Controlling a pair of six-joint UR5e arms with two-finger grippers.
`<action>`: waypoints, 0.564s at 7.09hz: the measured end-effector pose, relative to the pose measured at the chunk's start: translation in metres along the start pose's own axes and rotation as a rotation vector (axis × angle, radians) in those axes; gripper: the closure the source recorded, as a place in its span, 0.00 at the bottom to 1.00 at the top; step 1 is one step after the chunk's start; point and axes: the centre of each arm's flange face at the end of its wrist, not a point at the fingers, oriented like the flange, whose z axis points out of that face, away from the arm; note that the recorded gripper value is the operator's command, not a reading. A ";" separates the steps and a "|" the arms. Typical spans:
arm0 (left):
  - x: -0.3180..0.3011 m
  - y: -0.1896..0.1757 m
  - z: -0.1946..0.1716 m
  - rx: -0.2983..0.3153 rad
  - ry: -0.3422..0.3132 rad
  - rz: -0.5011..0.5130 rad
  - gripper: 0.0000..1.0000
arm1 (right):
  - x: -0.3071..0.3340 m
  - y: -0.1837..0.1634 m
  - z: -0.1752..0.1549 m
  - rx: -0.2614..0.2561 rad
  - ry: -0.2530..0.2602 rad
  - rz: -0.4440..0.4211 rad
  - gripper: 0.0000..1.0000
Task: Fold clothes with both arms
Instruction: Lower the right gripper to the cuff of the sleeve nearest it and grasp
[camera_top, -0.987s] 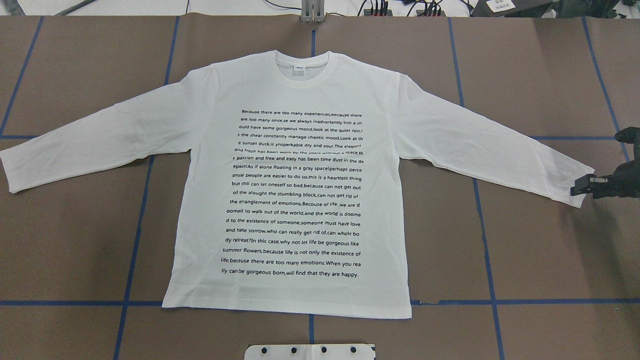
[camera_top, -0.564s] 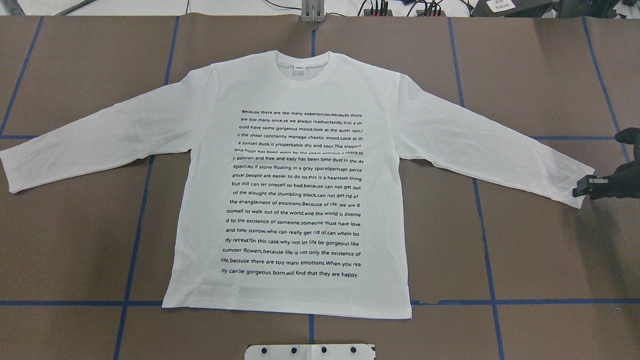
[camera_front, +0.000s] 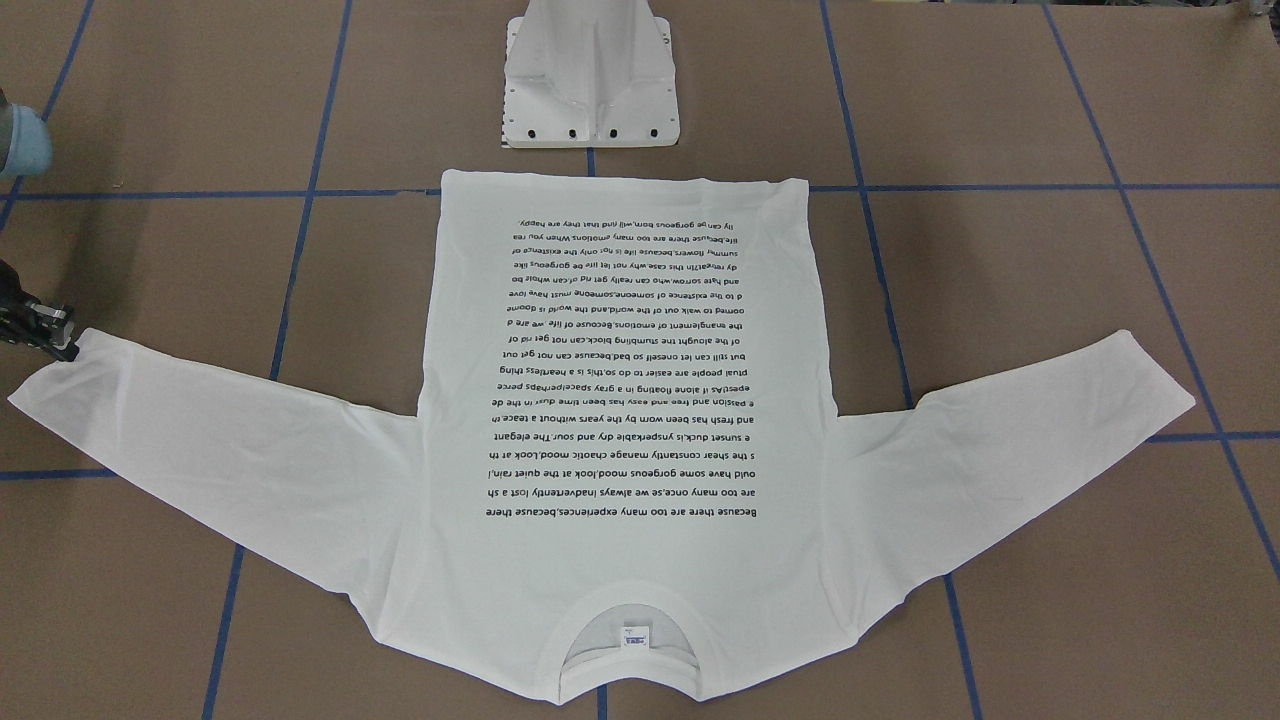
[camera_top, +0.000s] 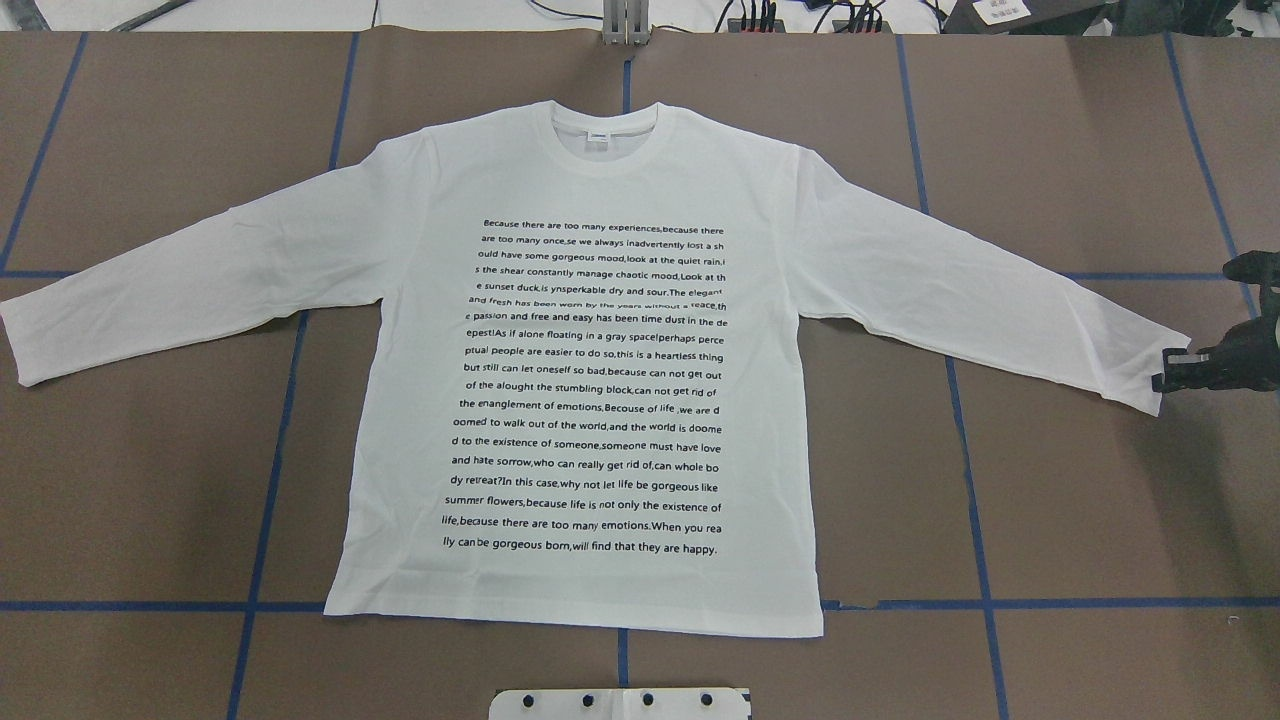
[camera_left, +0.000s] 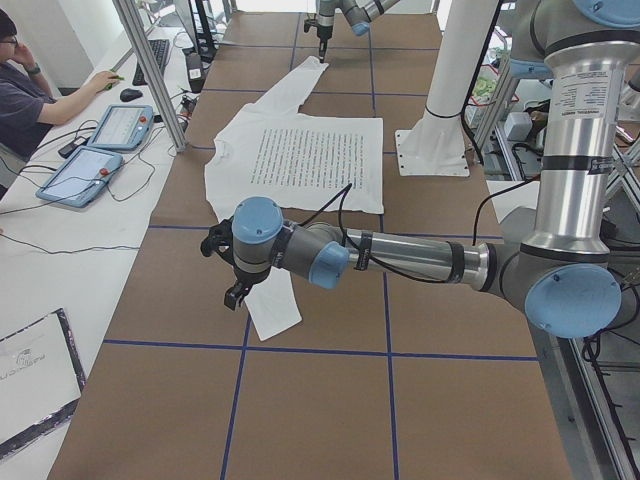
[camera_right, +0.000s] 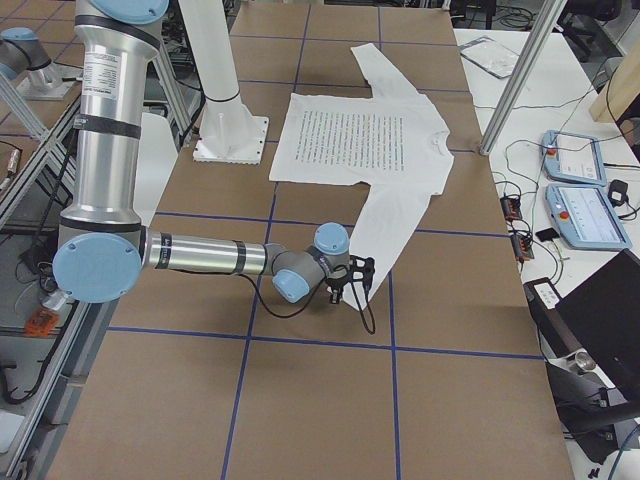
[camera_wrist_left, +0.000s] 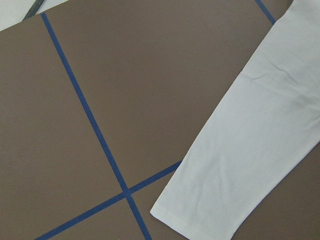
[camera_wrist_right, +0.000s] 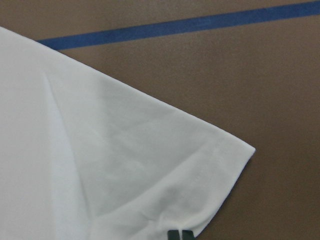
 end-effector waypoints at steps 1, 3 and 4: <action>0.000 0.000 0.000 0.000 0.000 0.000 0.00 | -0.003 -0.003 -0.004 0.008 -0.006 -0.001 1.00; 0.000 0.000 0.000 0.000 0.000 0.000 0.00 | -0.015 -0.012 -0.033 0.045 -0.055 -0.004 1.00; 0.000 0.000 0.000 0.000 0.000 0.000 0.00 | -0.025 -0.017 -0.062 0.068 -0.106 -0.010 1.00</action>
